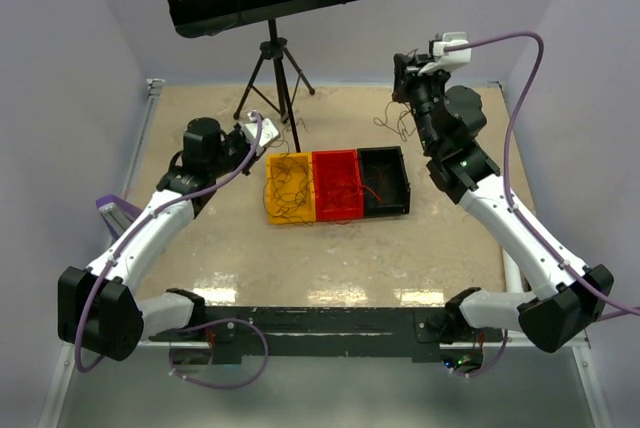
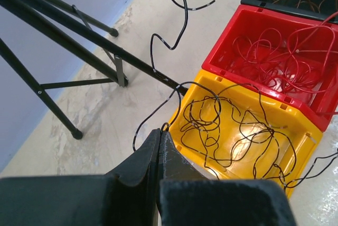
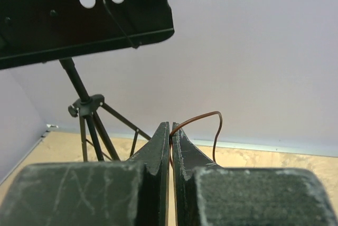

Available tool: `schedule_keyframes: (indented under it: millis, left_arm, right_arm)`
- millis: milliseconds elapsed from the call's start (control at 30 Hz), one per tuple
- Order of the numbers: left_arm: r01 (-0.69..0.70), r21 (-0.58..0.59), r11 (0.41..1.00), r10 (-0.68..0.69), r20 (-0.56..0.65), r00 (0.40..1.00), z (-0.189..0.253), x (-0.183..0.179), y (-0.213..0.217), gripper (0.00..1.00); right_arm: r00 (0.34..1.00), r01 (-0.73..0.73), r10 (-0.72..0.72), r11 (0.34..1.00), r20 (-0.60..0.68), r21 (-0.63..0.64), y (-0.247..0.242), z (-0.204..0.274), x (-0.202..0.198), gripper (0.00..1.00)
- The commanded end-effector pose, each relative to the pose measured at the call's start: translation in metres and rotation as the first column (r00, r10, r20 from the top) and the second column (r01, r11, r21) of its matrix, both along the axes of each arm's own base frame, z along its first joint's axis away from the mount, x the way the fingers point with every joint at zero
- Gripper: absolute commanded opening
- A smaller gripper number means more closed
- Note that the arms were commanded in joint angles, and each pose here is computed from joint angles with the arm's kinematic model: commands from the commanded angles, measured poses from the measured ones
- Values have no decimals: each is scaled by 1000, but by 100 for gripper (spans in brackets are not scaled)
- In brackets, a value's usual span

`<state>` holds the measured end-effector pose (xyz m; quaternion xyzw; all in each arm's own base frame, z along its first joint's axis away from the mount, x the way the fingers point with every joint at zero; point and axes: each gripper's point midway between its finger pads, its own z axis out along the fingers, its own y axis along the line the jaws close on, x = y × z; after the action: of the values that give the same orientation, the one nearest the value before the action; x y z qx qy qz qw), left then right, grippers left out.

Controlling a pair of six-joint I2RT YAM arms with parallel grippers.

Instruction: Untangle the cables

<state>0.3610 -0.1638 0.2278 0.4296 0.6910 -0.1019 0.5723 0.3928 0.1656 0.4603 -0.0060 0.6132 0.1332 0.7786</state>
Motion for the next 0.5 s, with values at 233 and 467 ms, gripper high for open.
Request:
schedule_keyframes:
  millis: [233, 467]
  left_arm:
    - [-87, 164, 983, 78, 57, 995, -32, 13, 22, 0]
    - [-112, 250, 962, 102, 52, 993, -54, 12, 34, 0]
  right_arm:
    - [998, -51, 50, 998, 25, 46, 0, -6, -3, 0]
    - [997, -68, 67, 996, 30, 52, 1, -4, -6, 0]
